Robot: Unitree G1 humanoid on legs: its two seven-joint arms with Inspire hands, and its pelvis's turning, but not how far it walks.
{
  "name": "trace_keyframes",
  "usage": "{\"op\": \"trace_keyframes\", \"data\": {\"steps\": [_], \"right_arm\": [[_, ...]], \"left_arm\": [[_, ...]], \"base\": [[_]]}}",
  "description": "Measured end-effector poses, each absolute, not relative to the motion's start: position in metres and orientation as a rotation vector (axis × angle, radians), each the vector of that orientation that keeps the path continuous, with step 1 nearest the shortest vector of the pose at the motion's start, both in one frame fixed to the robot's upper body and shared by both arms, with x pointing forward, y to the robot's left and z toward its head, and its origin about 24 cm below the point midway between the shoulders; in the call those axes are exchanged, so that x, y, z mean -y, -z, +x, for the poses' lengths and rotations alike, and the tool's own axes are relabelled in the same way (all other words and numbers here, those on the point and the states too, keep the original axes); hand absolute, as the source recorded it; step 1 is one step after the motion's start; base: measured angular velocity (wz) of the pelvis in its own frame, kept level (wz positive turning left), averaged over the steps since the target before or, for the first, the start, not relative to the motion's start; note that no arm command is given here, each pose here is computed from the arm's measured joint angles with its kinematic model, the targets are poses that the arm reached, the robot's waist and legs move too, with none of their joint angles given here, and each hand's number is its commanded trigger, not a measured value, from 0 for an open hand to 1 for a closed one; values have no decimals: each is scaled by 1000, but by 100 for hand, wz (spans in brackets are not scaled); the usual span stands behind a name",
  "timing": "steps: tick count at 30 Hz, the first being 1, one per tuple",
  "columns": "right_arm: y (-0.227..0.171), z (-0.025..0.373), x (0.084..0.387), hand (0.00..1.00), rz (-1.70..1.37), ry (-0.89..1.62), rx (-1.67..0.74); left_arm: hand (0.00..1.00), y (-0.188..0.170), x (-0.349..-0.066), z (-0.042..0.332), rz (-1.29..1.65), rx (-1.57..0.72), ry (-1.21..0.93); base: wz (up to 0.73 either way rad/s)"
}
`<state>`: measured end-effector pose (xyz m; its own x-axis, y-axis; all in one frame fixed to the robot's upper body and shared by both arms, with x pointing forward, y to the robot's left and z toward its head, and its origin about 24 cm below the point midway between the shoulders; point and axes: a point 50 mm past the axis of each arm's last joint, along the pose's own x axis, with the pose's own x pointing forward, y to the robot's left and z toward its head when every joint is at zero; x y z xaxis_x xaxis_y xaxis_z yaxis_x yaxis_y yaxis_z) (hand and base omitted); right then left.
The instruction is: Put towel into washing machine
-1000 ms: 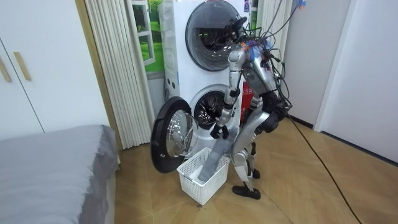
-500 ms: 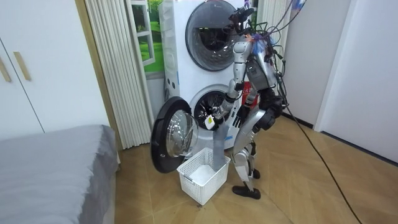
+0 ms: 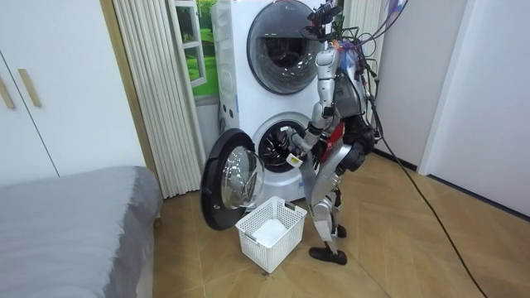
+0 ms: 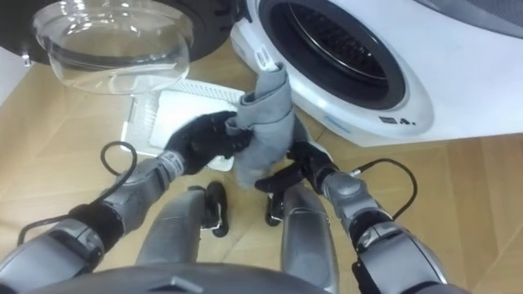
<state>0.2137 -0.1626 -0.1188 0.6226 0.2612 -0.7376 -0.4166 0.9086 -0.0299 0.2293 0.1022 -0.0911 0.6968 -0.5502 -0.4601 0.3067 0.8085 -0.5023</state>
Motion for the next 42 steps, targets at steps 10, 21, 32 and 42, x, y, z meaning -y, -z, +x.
{"op": "trace_keyframes", "data": {"steps": [10, 21, 32, 42], "right_arm": [[118, 215, 162, 0, -187, -383, -831], [119, 215, 160, 100, -185, -361, -842], [116, 220, 156, 100, -186, -317, -819], [116, 220, 157, 100, -200, -316, -816]], "left_arm": [[100, 90, -95, 224, -689, -652, 502], [100, 80, -79, 231, -912, -589, 464], [100, 74, -73, 236, -1016, -544, 429], [0, 74, -75, 236, -1020, -541, 422]], "base": [[0], [0], [0], [0]]}}
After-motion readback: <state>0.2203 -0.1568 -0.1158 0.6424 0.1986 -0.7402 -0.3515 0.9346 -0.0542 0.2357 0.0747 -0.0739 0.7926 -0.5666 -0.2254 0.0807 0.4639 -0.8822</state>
